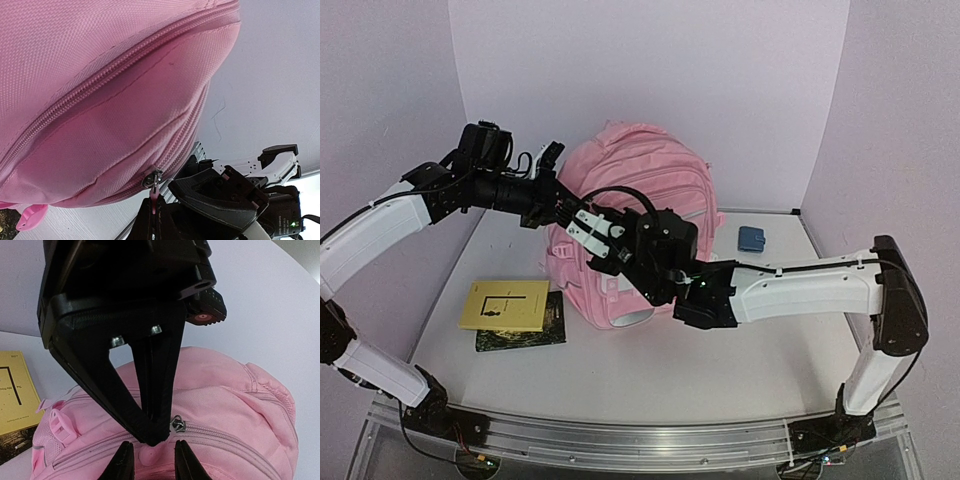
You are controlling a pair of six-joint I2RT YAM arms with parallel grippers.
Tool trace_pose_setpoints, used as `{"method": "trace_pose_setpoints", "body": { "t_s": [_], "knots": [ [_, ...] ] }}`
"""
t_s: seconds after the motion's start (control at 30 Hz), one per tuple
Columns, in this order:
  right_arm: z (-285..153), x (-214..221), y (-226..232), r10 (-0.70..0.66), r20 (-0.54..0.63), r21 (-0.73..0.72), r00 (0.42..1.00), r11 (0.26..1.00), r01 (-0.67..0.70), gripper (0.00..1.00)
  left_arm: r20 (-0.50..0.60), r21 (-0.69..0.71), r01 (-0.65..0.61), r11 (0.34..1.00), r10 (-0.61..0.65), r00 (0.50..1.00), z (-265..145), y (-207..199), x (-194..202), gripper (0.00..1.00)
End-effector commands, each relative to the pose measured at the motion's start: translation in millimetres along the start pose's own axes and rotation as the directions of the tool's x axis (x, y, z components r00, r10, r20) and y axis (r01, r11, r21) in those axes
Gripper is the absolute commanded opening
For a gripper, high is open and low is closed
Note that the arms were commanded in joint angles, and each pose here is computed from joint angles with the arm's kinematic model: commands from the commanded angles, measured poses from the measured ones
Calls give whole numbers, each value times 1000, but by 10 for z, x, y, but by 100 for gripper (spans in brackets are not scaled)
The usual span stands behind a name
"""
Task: Pack the student bag
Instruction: Unzip the student bag at the center of the board.
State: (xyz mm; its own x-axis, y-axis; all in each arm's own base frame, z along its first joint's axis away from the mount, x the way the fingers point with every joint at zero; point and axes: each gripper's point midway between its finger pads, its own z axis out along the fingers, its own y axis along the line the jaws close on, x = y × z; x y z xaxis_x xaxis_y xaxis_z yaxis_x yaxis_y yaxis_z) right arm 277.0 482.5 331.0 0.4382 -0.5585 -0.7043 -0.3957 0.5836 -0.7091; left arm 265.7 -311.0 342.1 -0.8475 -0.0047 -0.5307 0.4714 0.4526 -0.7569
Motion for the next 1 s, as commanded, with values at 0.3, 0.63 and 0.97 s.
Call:
{"method": "trace_pose_setpoints", "body": {
  "t_s": [0.3,0.63,0.97],
  "knots": [
    [139,-95,-117,-27,-6,88,1000,996,28,21,40,71,-56,996,53,998,-151,-270,-104,0],
    [60,-231,-543,115,7,212,993,971,-114,0,105,48,-97,994,91,990,-279,-283,-131,20],
    [-95,-462,-1010,436,92,140,895,885,-445,0,260,-219,-309,926,360,896,-688,-94,-268,60]
  ]
}}
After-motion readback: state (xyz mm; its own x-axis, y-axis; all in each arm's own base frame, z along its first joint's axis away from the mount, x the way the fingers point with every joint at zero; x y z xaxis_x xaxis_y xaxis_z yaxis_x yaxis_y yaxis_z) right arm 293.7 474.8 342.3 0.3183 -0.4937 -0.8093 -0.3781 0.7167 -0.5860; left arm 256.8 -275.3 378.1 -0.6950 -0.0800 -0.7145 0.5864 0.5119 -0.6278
